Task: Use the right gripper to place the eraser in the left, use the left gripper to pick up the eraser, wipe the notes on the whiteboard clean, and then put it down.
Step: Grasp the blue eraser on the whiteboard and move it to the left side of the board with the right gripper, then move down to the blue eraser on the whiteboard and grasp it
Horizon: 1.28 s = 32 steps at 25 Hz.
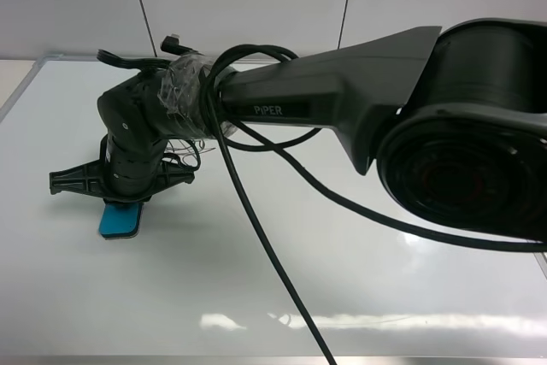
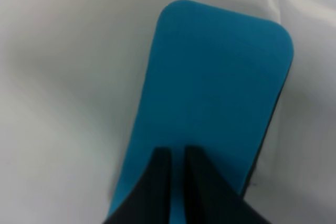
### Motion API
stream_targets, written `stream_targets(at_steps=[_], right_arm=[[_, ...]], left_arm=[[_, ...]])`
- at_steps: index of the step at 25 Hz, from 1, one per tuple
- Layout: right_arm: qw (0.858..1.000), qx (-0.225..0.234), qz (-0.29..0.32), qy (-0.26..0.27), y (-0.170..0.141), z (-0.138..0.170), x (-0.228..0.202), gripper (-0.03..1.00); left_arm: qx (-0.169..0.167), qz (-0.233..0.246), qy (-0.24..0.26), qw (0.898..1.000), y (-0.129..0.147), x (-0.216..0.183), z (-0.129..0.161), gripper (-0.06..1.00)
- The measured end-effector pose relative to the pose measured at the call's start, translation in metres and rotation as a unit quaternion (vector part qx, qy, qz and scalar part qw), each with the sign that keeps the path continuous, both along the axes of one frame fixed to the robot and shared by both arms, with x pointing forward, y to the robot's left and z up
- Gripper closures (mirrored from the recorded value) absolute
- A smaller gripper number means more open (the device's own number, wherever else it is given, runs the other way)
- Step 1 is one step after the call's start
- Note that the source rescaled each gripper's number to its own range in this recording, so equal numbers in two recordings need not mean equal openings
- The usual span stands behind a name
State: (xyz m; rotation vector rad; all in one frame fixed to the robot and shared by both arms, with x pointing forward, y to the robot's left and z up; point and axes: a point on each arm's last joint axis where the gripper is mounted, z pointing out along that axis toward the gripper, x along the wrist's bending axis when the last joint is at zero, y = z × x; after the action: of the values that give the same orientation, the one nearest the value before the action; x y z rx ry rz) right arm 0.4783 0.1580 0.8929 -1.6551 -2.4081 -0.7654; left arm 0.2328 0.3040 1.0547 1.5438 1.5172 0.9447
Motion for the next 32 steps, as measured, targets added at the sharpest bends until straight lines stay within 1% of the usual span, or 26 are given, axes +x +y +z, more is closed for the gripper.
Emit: stream_targets(at_steps=[3,4,6,8,9,11,14,18,24,27,29,32], right_arm=[[1.0,0.003,-0.005,-0.002,0.0,0.004,-0.001,0.76],[1.0,0.002,-0.005,-0.005,0.0,0.005,0.0,0.69],[1.0,0.0,0.0,-0.016,-0.001,0.009,0.001,0.5],[0.999,-0.004,0.013,-0.033,-0.002,0.014,0.002,0.23],[0.999,-0.007,0.025,-0.042,-0.002,0.015,0.002,0.13],[0.997,-0.008,0.048,-0.054,-0.002,0.019,0.001,0.03],[0.997,0.008,0.058,-0.058,-0.001,0.023,0.0,-0.02],[0.996,0.027,0.058,-0.068,0.001,0.031,0.001,-0.03],[0.996,0.026,0.059,-0.068,0.001,0.032,0.001,-0.03],[0.995,0.012,0.066,-0.071,-0.001,0.034,0.001,-0.03],[0.994,-0.001,0.073,-0.081,-0.005,0.041,0.001,-0.03],[0.991,-0.038,0.082,-0.101,-0.018,0.059,0.007,-0.03]], left_arm=[[0.0,0.0,0.0,1.0,0.0,0.0,0.0,-0.06],[0.0,0.0,0.0,1.0,0.0,0.0,0.0,-0.06],[0.0,0.0,0.0,1.0,0.0,0.0,0.0,-0.06],[0.0,0.0,0.0,1.0,0.0,0.0,0.0,-0.06],[0.0,0.0,0.0,1.0,0.0,0.0,0.0,-0.06],[0.0,0.0,0.0,1.0,0.0,0.0,0.0,-0.06],[0.0,0.0,0.0,1.0,0.0,0.0,0.0,-0.06],[0.0,0.0,0.0,1.0,0.0,0.0,0.0,-0.06],[0.0,0.0,0.0,1.0,0.0,0.0,0.0,-0.06],[0.0,0.0,0.0,1.0,0.0,0.0,0.0,-0.06],[0.0,0.0,0.0,1.0,0.0,0.0,0.0,-0.06],[0.0,0.0,0.0,1.0,0.0,0.0,0.0,-0.06]])
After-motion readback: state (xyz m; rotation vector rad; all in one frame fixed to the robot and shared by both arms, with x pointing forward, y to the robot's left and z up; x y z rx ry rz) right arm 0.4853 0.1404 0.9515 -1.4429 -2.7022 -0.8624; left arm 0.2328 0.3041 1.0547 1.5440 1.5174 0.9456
